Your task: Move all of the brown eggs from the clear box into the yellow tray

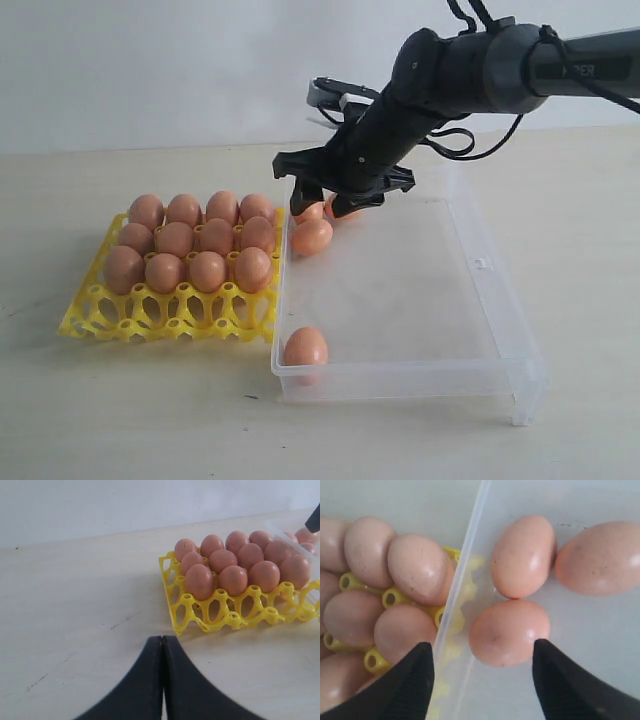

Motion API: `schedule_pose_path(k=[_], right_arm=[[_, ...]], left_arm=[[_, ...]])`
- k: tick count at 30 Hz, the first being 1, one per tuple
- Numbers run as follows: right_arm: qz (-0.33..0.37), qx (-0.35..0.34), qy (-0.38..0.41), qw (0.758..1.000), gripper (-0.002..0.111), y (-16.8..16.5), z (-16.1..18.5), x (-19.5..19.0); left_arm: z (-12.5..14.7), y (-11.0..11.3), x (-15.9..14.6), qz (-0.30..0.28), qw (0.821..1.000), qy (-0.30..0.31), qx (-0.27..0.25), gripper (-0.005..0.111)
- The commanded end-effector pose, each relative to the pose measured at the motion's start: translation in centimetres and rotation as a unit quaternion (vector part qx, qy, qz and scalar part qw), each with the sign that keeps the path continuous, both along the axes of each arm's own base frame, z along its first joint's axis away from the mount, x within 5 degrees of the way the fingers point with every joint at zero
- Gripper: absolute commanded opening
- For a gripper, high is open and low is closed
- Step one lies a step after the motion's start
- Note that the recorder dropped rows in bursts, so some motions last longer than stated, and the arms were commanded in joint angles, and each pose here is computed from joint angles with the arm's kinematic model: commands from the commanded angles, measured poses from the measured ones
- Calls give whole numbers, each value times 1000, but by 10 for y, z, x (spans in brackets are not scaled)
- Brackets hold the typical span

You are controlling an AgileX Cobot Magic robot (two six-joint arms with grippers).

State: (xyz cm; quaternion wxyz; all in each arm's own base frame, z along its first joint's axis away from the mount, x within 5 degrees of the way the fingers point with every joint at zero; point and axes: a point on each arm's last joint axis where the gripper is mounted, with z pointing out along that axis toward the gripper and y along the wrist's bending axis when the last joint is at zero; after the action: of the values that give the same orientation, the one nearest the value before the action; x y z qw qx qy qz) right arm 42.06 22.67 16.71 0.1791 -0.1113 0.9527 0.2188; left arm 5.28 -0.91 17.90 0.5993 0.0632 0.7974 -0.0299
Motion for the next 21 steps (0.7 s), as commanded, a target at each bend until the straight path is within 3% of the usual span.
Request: schedule_pose_path(k=[1,8,21], right_arm=[[-39,18,-15,999,56,-8,-2,13],[-81,42,40,995,56,-10,-33,17],[-113,57,51,991,56,-8,-58,22]], left_arm=[[2,0,0,-1,1000,-9,0,0],[2,0,0,-1,1000,-9,0,0],[2,0,0,-1,1000,-9,0,0]])
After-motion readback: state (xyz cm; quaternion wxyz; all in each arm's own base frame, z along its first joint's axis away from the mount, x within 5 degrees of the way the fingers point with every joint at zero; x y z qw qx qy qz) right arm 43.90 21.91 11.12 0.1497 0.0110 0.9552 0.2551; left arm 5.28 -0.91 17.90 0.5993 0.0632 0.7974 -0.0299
